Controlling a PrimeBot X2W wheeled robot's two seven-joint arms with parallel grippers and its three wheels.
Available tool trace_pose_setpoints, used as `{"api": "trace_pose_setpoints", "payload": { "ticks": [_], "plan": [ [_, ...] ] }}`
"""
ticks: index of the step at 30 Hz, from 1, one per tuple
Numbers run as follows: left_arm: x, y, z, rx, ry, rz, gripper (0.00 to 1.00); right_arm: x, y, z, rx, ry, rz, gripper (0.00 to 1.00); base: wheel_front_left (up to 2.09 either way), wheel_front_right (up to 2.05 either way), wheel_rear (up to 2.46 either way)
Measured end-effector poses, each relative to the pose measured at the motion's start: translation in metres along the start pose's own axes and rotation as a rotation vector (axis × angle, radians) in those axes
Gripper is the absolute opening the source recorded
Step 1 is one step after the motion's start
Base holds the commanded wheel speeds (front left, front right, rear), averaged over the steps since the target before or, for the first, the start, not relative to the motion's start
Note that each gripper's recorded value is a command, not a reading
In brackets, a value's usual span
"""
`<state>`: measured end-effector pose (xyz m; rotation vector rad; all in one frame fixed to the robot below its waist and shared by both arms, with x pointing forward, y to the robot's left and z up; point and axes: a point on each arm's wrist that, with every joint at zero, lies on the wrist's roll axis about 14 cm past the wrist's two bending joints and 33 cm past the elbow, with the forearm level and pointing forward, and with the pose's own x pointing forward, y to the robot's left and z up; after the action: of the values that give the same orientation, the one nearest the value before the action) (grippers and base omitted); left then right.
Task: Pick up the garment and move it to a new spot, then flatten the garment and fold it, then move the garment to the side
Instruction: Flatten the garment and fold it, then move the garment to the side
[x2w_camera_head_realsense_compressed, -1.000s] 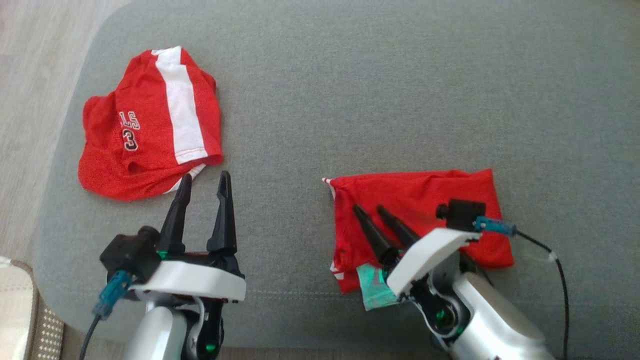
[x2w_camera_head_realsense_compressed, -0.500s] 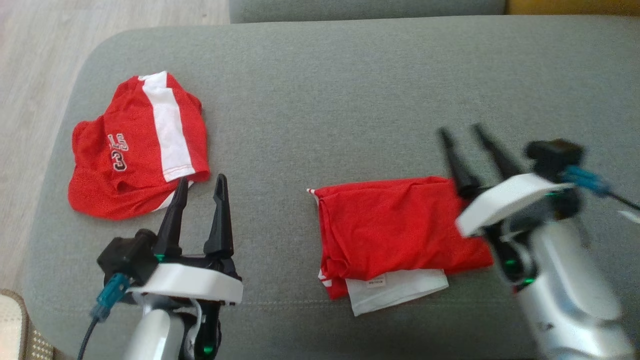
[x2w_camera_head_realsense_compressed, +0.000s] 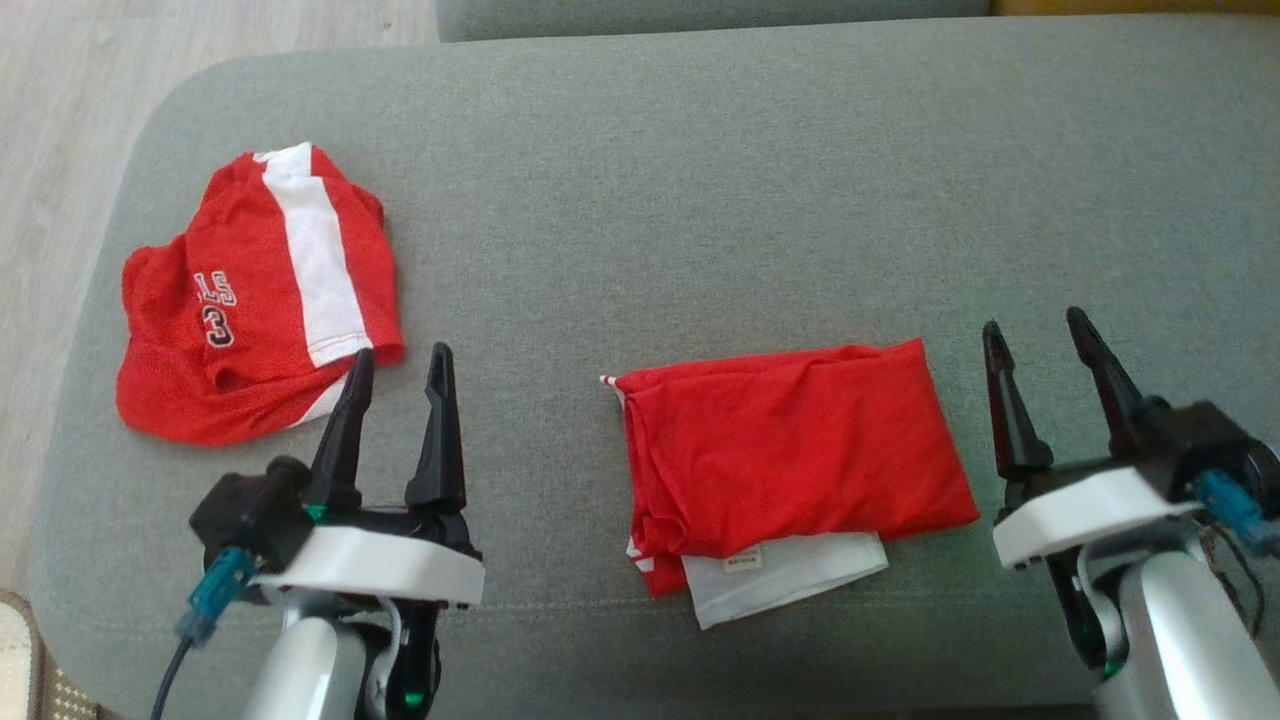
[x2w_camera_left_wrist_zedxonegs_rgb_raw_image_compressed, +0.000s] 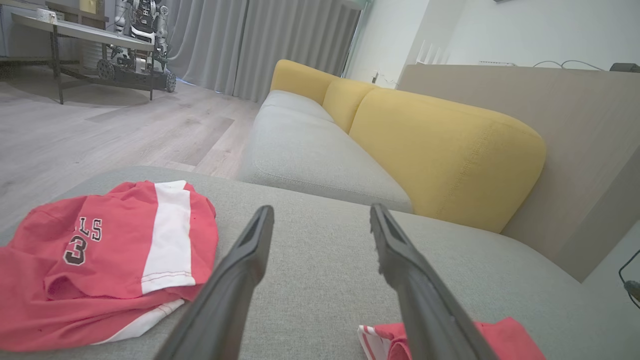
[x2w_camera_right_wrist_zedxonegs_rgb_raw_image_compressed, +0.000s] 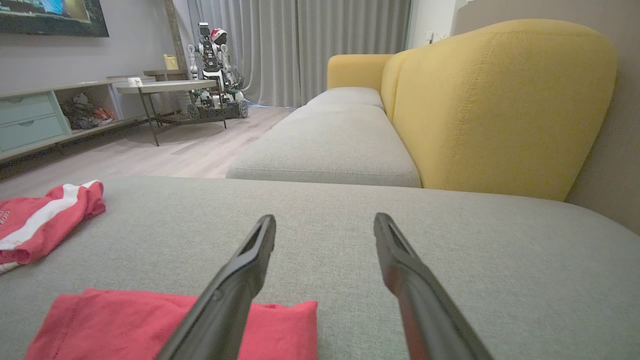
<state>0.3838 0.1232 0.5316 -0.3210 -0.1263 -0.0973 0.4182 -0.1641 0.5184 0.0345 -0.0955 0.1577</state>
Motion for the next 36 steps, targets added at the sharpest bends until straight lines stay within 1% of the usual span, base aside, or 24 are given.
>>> {"api": "trace_pose_setpoints", "payload": {
  "ticks": [5, 10, 27, 29, 32, 33, 36],
  "plan": [
    [-0.005, 0.002, -0.008, 0.004, 0.026, 0.004, 1.0, -0.009, 0.0, -0.008, -0.045, 0.018, -0.014, 1.0, 0.0, 0.0, 0.0],
    [-0.008, 0.002, -0.011, 0.031, 0.035, 0.001, 1.0, -0.01, 0.001, -0.002, -0.041, -0.007, -0.029, 1.0, 0.0, 0.0, 0.0],
    [-0.009, 0.0, -0.003, 0.038, 0.011, 0.001, 1.0, -0.01, 0.002, 0.003, -0.035, -0.022, -0.035, 1.0, 0.0, 0.0, 0.0],
    [-0.009, -0.001, -0.002, 0.038, 0.006, -0.003, 1.0, -0.013, 0.001, -0.003, -0.018, -0.003, -0.041, 1.0, 0.0, 0.0, 0.0],
    [-0.009, -0.001, -0.003, 0.037, 0.009, -0.004, 1.0, -0.017, 0.002, -0.024, 0.037, 0.059, -0.047, 1.0, 0.0, 0.0, 0.0],
    [-0.009, -0.001, -0.003, 0.037, 0.009, -0.004, 1.0, -0.017, 0.002, -0.024, 0.037, 0.059, -0.047, 1.0, 0.0, 0.0, 0.0],
    [-0.008, -0.001, -0.007, 0.036, 0.023, -0.004, 1.0, -0.023, 0.008, -0.054, 0.099, 0.147, -0.049, 1.0, 0.0, 0.0, 0.0]
  ]
}}
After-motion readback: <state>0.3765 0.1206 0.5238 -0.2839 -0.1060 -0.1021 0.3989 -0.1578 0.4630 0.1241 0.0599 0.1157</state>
